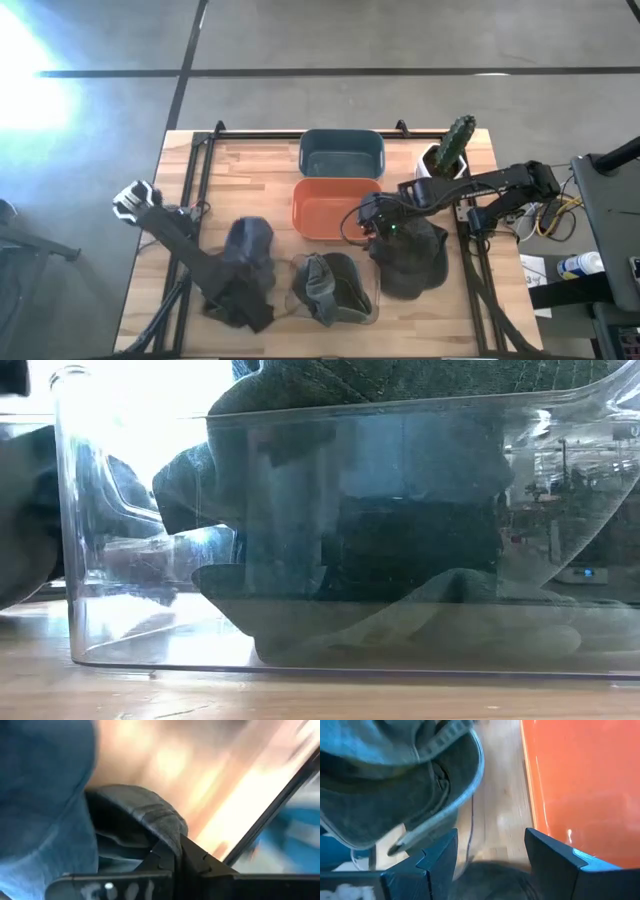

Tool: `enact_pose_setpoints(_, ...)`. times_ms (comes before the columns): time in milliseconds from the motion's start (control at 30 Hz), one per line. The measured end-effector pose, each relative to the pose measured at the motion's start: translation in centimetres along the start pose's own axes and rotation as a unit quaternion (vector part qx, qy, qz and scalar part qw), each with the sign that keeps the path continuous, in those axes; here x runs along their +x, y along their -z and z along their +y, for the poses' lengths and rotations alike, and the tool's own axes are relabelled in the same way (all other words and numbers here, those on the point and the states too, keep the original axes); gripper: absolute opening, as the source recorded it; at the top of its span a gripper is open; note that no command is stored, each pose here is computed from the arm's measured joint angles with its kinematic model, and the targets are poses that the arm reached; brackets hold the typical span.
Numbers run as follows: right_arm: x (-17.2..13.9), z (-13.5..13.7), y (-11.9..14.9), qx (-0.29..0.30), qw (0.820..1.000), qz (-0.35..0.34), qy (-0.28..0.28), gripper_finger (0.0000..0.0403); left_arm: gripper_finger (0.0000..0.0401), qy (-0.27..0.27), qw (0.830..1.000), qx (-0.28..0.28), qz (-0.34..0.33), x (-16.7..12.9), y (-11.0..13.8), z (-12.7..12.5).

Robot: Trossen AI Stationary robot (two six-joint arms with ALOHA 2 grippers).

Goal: Pick & Place hat
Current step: Put the left black cap into the orange bin

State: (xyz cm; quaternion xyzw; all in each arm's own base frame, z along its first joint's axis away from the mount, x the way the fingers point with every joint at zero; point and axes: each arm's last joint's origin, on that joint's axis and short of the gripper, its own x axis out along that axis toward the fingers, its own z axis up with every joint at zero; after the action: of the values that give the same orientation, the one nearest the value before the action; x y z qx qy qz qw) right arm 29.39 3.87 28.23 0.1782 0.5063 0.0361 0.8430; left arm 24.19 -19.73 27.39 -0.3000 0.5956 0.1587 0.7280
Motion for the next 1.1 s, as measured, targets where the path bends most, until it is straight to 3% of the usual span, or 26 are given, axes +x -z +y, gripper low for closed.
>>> enact_pose_setpoints(100, -0.9, 0.2, -0.1, -0.003, 1.000, -0.023, -0.005, 0.0226, 0.0003, 0.045, 0.990, -0.058, -0.123, -4.6, -0.8, 1.3)
enact_pose_setpoints(167, -1.4, 0.2, -0.2, 0.001, 0.999, -0.036, -0.007, 0.0226, 0.0002, 0.074, 0.970, -0.093, -0.213, -7.4, -0.9, 2.5)
enact_pose_setpoints(300, -2.5, 0.3, -0.1, 0.004, 0.998, -0.059, 0.001, 0.0226, 0.0002, 0.119, 0.906, -0.141, -0.381, -12.1, -1.0, 5.0)
enact_pose_setpoints(433, -3.8, 0.3, 0.2, 0.013, 0.996, -0.083, 0.014, 0.0226, 0.0001, 0.140, 0.840, -0.153, -0.502, -15.3, -1.3, 6.5)
enact_pose_setpoints(567, -5.2, 0.3, 0.7, 0.028, 0.994, -0.102, 0.031, 0.0226, 0.0001, 0.126, 0.798, -0.143, -0.572, -17.1, -2.2, 6.7)
enact_pose_setpoints(733, -6.5, -0.1, 1.6, 0.045, 0.991, -0.110, 0.069, 0.0226, 0.0001, 0.101, 0.775, -0.138, -0.608, -17.8, -4.4, 6.0)
enact_pose_setpoints(900, -7.5, -0.2, 2.2, 0.060, 0.987, -0.120, 0.083, 0.0226, 0.0000, 0.099, 0.771, -0.123, -0.617, -17.7, -7.5, 5.3)
enact_pose_setpoints(1100, -8.6, -0.2, 2.5, 0.071, 0.982, -0.148, 0.092, 0.0226, 0.0000, 0.132, 0.768, -0.095, -0.619, -16.8, -12.2, 4.8)
